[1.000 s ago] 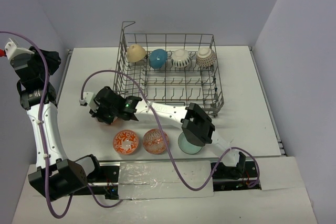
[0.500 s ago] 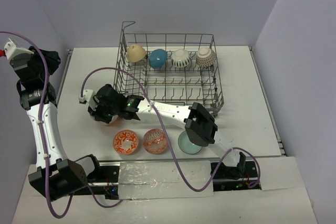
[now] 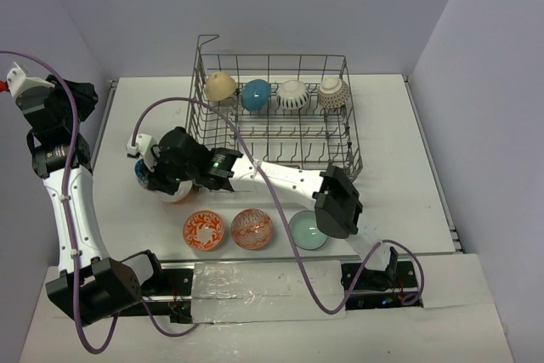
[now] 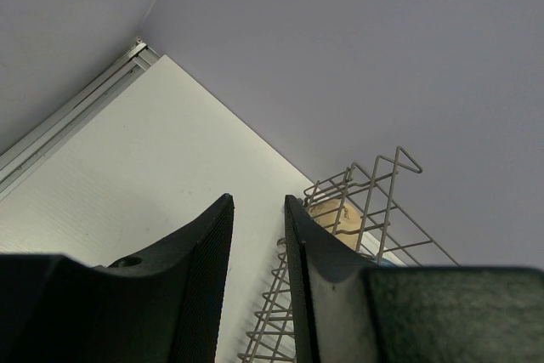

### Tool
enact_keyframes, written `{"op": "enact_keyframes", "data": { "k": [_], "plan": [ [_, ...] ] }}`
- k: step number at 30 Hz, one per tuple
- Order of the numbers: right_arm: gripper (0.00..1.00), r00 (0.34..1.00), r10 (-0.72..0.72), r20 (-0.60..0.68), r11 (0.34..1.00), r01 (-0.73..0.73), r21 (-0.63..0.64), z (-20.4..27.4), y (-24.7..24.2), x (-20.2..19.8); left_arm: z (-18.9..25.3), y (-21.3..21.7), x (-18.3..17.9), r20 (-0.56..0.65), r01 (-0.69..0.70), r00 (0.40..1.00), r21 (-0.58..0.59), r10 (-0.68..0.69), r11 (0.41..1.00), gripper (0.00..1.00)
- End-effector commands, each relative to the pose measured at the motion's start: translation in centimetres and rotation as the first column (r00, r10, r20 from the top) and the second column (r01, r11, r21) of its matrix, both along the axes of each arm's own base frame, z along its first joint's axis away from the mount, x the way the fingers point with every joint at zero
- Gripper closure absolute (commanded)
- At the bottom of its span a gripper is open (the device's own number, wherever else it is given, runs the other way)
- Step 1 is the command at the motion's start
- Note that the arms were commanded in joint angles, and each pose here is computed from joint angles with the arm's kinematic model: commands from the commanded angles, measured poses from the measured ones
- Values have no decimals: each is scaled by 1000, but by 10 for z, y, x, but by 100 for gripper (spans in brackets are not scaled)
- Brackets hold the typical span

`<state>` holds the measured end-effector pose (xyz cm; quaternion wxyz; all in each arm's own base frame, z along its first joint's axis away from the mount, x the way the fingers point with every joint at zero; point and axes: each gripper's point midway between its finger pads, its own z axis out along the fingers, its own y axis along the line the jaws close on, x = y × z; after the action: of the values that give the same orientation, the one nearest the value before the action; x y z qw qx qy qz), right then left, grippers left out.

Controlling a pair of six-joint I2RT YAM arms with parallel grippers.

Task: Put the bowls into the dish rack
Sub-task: Pick up the bowl from the bowl.

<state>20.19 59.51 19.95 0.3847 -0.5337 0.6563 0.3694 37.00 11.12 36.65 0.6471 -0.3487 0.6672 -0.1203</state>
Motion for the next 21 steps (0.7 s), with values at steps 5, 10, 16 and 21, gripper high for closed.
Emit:
{"op": "enact_keyframes", "data": {
  "k": [5, 10, 16, 21],
  "plan": [
    [100, 997, 0, 83, 971, -20, 240, 110, -12, -7, 16, 5, -4, 57, -31, 998, 10, 31, 999, 64],
    [100, 996, 1, 87, 963, -24, 269, 125, -20, -12, 15, 6, -4, 57, -33, 998, 10, 32, 999, 64],
    [100, 994, -13, 105, 955, -18, 296, 143, -33, -15, 13, 7, -3, 51, -39, 998, 13, 38, 999, 64],
    [100, 990, -34, 138, 946, -12, 323, 166, -47, -16, 12, 7, -3, 49, -39, 998, 11, 38, 999, 64]
  ]
}}
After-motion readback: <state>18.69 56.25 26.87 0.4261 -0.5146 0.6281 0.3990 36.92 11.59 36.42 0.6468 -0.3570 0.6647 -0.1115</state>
